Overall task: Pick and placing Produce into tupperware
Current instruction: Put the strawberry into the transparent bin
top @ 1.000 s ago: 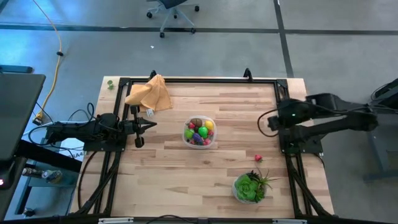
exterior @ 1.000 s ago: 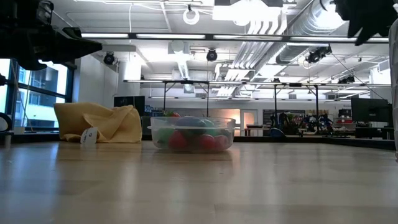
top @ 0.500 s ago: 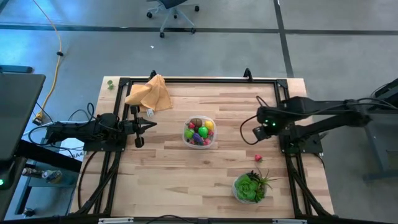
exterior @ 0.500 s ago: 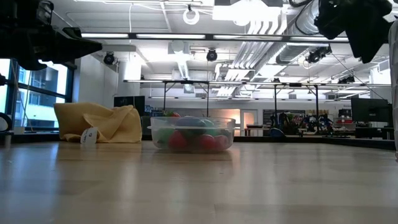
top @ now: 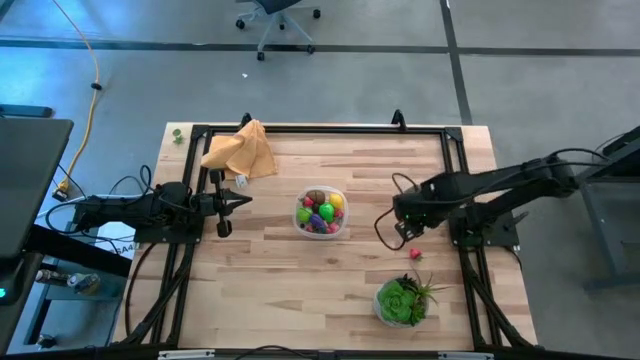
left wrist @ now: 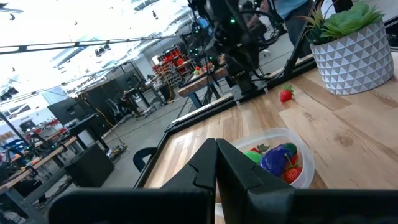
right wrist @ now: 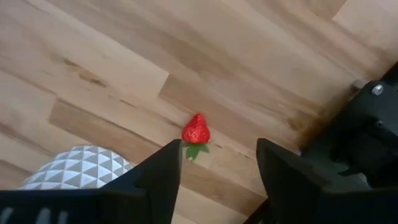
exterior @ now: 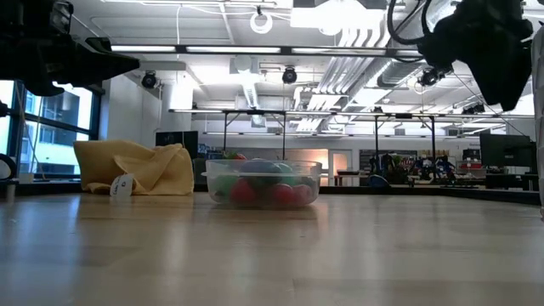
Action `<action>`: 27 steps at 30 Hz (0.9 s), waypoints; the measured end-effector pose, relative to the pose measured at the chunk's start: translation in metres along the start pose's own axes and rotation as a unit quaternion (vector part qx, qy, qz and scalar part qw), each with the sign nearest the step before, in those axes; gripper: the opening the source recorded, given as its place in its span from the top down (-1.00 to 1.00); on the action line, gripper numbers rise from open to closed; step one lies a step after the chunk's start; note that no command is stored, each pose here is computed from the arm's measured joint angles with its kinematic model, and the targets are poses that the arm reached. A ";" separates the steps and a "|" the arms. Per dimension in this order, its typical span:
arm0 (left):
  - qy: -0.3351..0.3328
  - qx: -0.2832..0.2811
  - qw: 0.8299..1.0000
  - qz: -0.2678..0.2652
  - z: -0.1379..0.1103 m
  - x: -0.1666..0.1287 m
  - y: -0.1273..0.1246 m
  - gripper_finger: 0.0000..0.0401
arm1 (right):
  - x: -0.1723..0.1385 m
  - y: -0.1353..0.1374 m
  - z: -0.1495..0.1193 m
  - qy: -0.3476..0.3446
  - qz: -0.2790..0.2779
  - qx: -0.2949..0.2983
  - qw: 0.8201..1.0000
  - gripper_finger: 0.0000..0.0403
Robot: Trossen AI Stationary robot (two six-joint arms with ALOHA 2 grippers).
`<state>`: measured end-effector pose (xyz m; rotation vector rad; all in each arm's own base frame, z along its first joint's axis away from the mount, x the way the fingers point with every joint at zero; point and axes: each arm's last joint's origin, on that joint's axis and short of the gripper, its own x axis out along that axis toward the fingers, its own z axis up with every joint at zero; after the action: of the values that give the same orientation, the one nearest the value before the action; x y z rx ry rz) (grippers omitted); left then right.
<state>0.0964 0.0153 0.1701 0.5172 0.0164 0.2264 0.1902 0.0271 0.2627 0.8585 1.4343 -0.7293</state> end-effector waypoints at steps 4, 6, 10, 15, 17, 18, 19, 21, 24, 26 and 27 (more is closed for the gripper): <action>0.000 0.000 1.000 0.000 0.000 0.000 0.000 1.00 | 0.014 0.009 -0.007 0.019 0.002 -0.001 1.000 -0.04; 0.000 0.000 1.000 0.000 0.000 0.000 0.000 1.00 | 0.029 0.012 -0.011 0.036 0.028 0.006 0.999 -0.05; 0.000 0.000 1.000 0.000 0.000 0.000 0.000 1.00 | 0.060 0.007 -0.017 0.066 0.040 0.022 0.997 -0.05; 0.000 0.000 1.000 0.000 0.000 0.000 0.000 1.00 | 0.088 -0.002 -0.021 0.092 0.044 0.037 0.994 -0.05; 0.000 0.000 1.000 0.000 0.000 0.000 0.000 1.00 | 0.095 -0.003 -0.021 0.089 0.056 0.035 0.994 -0.05; 0.000 0.000 1.000 0.000 0.000 0.000 0.000 1.00 | 0.097 -0.003 -0.020 0.087 0.063 0.034 0.994 -0.05; 0.000 0.000 1.000 0.000 0.000 0.000 0.000 1.00 | 0.099 -0.003 -0.020 0.086 0.066 0.037 0.993 -0.05; 0.000 0.000 1.000 0.000 0.000 0.000 0.000 1.00 | 0.103 -0.004 -0.020 0.085 0.070 0.042 0.993 -0.05; 0.000 0.000 1.000 0.000 0.000 0.000 0.000 1.00 | 0.108 -0.005 -0.020 0.085 0.076 0.044 0.993 -0.05; 0.000 0.000 1.000 0.000 0.000 0.000 0.000 1.00 | 0.111 -0.006 -0.020 0.085 0.080 0.045 0.992 -0.05; 0.000 0.000 1.000 0.000 0.000 0.000 0.000 1.00 | 0.112 -0.006 -0.020 0.085 0.082 0.048 0.992 -0.05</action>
<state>0.0964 0.0153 0.1701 0.5173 0.0171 0.2265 0.1773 0.0495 0.1520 1.1210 1.4665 -0.6157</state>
